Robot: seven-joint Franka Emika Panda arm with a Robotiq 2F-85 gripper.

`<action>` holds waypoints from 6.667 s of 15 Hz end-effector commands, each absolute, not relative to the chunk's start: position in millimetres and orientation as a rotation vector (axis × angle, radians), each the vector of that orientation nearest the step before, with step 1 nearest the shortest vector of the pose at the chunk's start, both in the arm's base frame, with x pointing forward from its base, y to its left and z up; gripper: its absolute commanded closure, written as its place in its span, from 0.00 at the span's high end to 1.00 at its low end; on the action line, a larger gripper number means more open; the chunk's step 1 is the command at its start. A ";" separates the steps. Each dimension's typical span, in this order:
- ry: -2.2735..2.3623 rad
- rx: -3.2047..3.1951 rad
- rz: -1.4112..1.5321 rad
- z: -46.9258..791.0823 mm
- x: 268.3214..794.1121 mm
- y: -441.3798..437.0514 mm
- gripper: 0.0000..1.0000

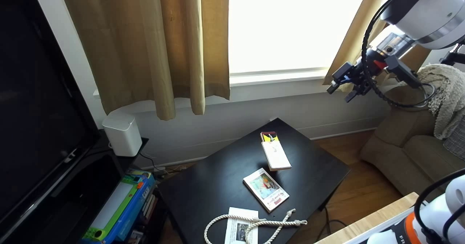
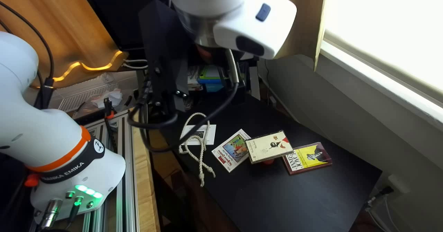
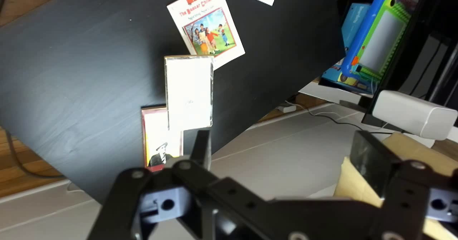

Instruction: Remove the book from on top of the orange cup, put it on the table and then put the orange cup on the same book

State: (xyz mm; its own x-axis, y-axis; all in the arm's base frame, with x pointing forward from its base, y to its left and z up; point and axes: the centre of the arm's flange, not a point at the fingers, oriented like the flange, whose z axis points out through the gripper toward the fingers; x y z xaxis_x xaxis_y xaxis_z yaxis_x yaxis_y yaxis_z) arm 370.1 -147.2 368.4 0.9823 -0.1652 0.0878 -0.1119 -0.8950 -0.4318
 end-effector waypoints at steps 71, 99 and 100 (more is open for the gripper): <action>0.224 -2.213 0.223 -105.1 569.1 -208.2 1.00; 0.158 -2.070 0.204 -134.9 591.0 -207.5 0.04; 0.156 -2.064 0.200 -134.8 590.5 -207.8 0.04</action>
State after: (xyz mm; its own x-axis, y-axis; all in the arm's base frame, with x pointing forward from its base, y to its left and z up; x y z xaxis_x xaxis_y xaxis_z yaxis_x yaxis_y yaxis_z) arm 583.5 -197.8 -117.5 0.9776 -0.0342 -0.2075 -0.1952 -0.5138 -0.8354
